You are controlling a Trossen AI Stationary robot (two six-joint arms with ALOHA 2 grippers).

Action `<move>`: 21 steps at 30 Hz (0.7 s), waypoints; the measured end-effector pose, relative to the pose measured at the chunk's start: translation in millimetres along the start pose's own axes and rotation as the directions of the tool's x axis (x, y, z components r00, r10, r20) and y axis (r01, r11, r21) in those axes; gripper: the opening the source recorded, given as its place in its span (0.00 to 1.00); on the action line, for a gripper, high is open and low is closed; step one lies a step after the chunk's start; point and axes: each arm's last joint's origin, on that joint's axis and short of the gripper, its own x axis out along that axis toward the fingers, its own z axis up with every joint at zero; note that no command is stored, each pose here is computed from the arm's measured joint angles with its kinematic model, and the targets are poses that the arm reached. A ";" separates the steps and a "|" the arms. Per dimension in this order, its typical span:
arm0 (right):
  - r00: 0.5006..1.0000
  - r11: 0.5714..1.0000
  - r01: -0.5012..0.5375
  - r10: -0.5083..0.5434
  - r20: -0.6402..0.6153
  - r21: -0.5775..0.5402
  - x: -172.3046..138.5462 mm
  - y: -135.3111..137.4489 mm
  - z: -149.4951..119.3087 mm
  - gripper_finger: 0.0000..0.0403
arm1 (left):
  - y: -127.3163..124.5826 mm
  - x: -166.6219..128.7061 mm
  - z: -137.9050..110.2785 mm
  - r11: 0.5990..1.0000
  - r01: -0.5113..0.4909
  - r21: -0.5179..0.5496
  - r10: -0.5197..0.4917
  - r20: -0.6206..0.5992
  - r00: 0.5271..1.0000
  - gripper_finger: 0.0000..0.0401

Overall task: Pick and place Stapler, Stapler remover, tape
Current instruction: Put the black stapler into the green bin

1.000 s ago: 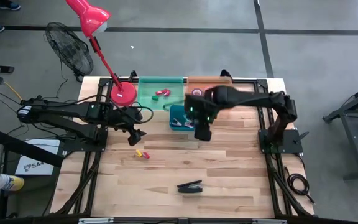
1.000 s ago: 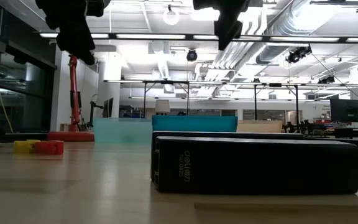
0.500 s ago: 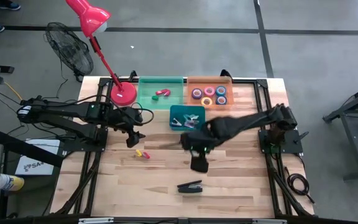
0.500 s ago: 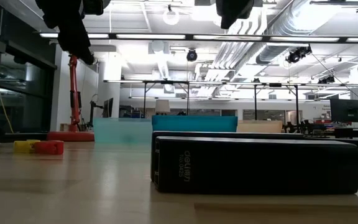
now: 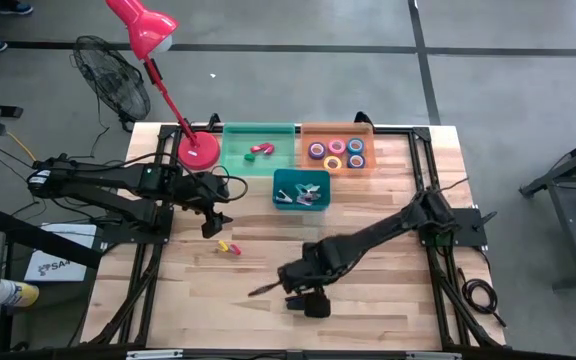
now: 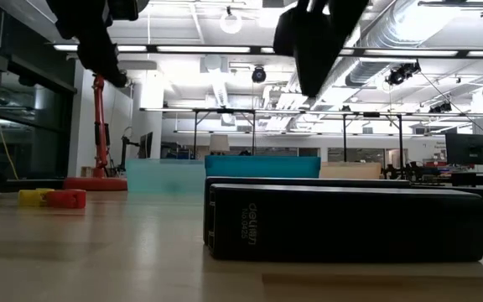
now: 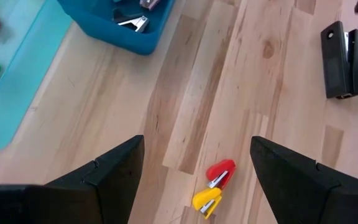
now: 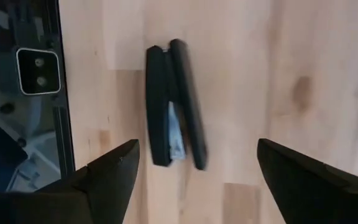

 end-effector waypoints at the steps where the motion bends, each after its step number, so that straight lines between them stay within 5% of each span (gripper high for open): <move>1: 1.000 1.000 0.000 0.000 -0.006 -0.003 5.2 3.5 -0.7 0.79 | 0.1 0.0 -0.3 1.000 -0.001 0.000 0.001 -0.003 1.000 0.72; 21: 0.996 0.998 0.069 -0.068 -0.056 0.015 60.6 28.9 -9.5 0.79 | 4.3 15.0 -16.5 1.000 -0.007 -0.002 0.007 -0.082 0.997 0.72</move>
